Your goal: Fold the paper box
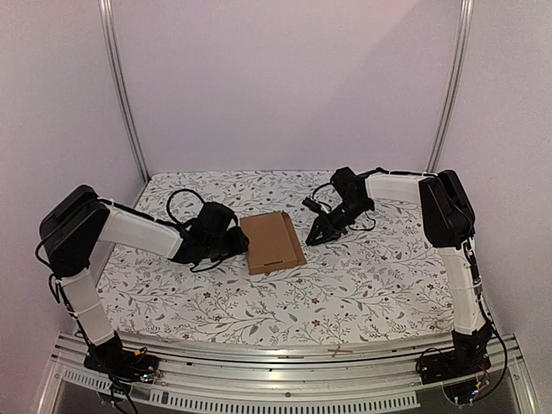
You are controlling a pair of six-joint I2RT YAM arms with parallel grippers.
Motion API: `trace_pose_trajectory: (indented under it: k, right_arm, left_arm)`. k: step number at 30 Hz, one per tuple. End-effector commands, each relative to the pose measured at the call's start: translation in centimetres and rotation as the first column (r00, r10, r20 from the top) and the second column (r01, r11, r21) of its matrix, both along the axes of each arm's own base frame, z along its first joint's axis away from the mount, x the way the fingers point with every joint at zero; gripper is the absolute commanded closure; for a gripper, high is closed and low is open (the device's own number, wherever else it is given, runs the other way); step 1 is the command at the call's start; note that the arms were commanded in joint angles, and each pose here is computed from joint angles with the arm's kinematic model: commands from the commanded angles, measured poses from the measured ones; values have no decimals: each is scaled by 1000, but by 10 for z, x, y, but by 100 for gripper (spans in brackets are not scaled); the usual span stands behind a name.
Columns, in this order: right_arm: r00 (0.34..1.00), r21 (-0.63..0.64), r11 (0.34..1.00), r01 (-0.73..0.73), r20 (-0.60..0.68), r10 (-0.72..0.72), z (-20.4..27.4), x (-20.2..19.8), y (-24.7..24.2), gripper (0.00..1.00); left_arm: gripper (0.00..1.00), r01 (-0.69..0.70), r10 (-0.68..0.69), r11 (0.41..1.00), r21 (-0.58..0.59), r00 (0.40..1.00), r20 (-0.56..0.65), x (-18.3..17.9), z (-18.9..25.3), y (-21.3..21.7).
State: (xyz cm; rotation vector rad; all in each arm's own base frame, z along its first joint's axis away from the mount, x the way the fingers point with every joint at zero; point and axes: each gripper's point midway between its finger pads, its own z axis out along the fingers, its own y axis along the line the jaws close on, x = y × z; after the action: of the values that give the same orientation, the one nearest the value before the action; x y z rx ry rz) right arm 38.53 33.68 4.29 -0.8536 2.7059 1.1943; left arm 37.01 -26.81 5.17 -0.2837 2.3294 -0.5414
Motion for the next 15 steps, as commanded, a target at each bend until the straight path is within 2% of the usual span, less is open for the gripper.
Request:
trace_pose_trajectory:
  k: [1, 8, 15]
  right_arm:
    - [1000, 12, 1000, 11, 10, -11, 9, 2, -3, 78]
    - [1000, 12, 1000, 23, 0, -23, 5, 6, -8, 78]
    - [996, 64, 994, 85, -16, -84, 20, 24, -19, 77]
  left_arm:
    - [59, 1, -4, 997, -72, 999, -41, 11, -11, -5]
    - [71, 4, -11, 995, -97, 998, -67, 15, -27, -4]
    - [86, -77, 64, 991, -106, 991, -115, 2, -51, 26]
